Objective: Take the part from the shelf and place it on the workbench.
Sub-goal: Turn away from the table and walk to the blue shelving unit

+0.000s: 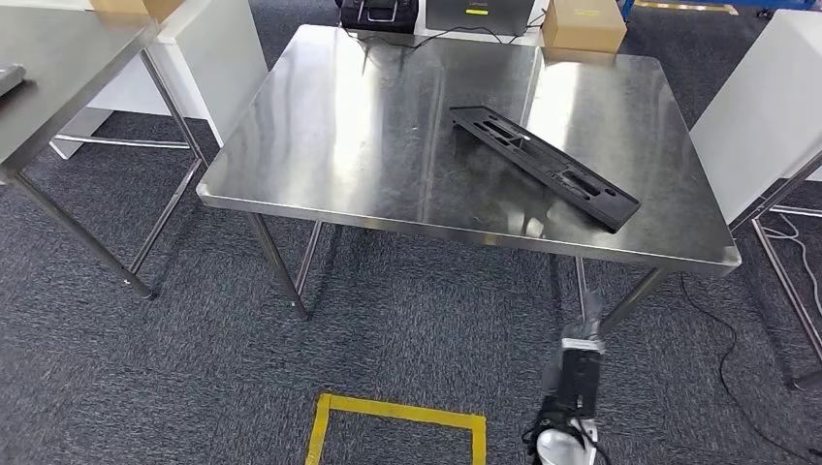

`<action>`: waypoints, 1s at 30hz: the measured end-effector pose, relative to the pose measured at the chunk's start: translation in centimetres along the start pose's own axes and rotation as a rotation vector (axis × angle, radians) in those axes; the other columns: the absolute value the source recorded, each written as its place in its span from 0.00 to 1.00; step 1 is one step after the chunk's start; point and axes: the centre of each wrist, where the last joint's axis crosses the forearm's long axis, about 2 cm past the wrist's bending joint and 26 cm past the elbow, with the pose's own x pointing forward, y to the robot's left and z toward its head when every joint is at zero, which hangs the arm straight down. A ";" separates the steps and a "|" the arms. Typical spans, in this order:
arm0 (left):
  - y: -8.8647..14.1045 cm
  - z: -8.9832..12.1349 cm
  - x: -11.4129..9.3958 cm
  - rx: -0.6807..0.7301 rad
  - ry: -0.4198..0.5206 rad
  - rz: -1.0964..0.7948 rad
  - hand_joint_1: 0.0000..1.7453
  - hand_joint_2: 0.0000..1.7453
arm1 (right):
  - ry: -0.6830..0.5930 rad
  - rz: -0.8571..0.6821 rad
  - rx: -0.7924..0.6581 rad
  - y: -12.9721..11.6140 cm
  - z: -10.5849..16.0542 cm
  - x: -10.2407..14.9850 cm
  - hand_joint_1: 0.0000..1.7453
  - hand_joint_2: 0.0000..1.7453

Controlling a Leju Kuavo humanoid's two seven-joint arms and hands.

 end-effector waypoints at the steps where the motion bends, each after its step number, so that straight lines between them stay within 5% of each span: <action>1: 0.1 0.0 0.1 -0.002 -0.006 -0.006 0.00 0.00 | 0.100 0.025 0.008 0.1 0.7 -1.6 0.00 0.00; 6: 0.6 -0.3 0.2 0.004 -0.016 -0.021 0.00 0.00 | 0.526 0.176 0.043 -1.3 6.4 -7.6 0.00 0.00; 14: 1.0 -0.6 0.2 0.015 -0.020 -0.027 0.00 0.00 | 0.712 0.245 0.095 -1.9 8.8 -9.2 0.00 0.00; 22: 1.5 -0.8 0.4 0.044 -0.024 -0.028 0.00 0.00 | 1.364 0.345 0.097 -4.3 15.5 -11.1 0.00 0.00; 25: 1.5 -0.9 0.4 0.044 -0.032 -0.032 0.00 0.00 | 1.435 0.362 0.159 -4.8 17.7 -11.4 0.00 0.00; 30: 1.6 -0.9 0.6 0.022 -0.055 -0.067 0.00 0.00 | 1.376 0.460 0.301 -4.0 18.8 -11.1 0.00 0.00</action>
